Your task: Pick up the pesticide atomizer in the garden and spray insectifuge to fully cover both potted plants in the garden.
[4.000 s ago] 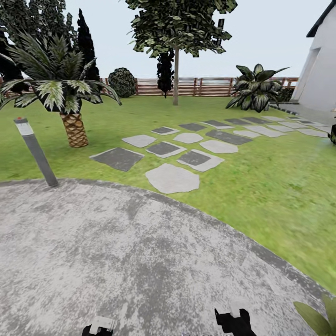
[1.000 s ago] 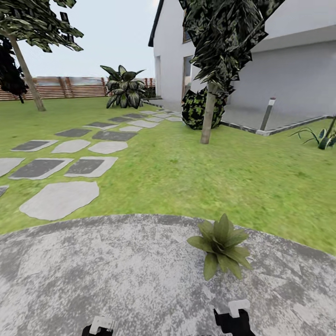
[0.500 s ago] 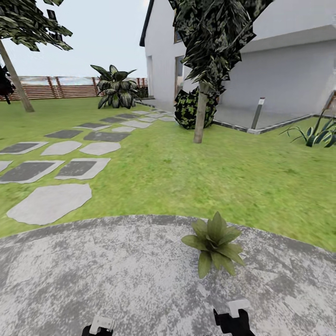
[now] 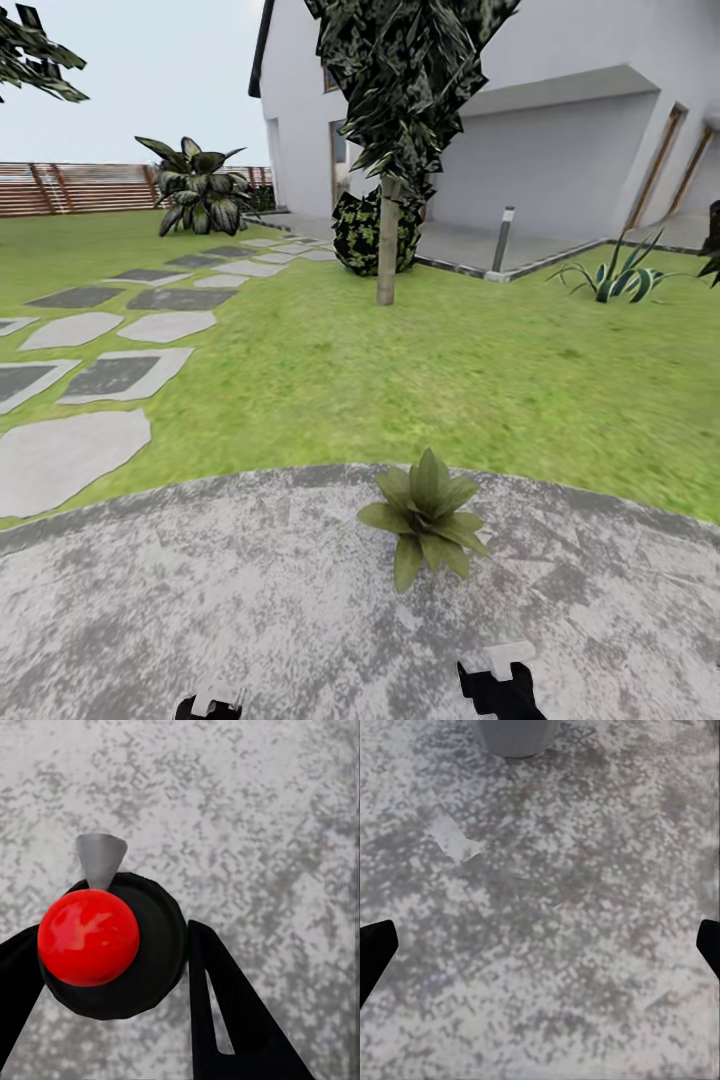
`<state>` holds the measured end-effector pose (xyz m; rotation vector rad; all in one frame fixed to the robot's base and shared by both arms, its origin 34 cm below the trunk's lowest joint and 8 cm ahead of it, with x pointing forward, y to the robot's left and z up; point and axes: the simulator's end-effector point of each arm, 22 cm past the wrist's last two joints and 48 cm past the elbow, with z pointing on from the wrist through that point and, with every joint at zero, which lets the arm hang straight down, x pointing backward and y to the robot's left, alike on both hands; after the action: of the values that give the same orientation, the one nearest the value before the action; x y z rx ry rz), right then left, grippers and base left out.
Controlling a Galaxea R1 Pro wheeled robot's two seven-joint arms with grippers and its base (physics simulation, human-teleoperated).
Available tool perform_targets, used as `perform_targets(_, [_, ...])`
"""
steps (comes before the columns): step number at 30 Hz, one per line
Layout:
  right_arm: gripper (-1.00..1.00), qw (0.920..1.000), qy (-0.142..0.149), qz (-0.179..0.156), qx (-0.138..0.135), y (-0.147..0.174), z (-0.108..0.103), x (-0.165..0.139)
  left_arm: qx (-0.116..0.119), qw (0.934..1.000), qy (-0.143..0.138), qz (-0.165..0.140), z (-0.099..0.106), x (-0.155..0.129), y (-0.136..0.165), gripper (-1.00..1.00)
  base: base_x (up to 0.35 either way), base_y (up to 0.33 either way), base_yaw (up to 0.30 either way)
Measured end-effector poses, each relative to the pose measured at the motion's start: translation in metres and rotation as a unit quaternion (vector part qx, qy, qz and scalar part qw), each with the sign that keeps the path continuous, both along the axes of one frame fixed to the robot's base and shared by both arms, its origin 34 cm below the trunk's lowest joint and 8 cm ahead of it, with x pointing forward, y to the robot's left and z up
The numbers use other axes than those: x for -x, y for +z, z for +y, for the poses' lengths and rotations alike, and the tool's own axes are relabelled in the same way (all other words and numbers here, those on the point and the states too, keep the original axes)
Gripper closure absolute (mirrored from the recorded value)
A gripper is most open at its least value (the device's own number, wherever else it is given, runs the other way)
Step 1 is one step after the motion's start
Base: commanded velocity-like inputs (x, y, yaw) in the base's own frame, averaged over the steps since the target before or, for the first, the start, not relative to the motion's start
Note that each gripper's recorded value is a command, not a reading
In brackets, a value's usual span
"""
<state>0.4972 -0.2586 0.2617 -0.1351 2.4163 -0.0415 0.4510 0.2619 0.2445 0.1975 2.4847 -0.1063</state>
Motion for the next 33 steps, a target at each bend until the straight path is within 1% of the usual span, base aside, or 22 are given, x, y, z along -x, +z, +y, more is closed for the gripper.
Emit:
perform_targets(5, [-1.00, 1.0000, 0.000, 0.000, 0.000, 0.0001, 0.0000, 0.0000, 0.000, 1.0000, 0.000, 0.000, 0.0001, -0.0001, 0.0002, 1.00, 0.300, 0.050, -0.264])
perform_targets(11, [-1.00, 1.0000, 0.000, 0.000, 0.000, -0.0001, 0.0001, 0.0001, 0.000, 1.0000, 0.000, 0.000, 0.0001, -0.0001, 0.0000, 1.00, 0.186, 0.261, -0.265])
perform_targets(15, [-1.00, 1.0000, 0.000, 0.000, 0.000, -0.0002, 0.0001, 0.0001, 0.000, 1.0000, 0.000, 0.000, -0.0001, 0.0000, -0.0001, 1.00, 0.032, 0.300, -0.265])
perform_targets(18, [-1.00, 1.0000, 0.000, 0.000, 0.000, -0.0002, 0.0000, 0.0001, 0.000, 1.0000, -0.001, 0.000, -0.0002, 0.0001, -0.0002, 1.00, 0.005, 0.168, -0.264])
perform_targets(33, [-1.00, 1.0000, 0.000, 0.000, 0.000, -0.0002, 0.0000, 0.0000, 0.000, 1.0000, -0.001, 0.000, -0.0002, 0.0001, -0.0002, 1.00, 0.000, 0.011, -0.265])
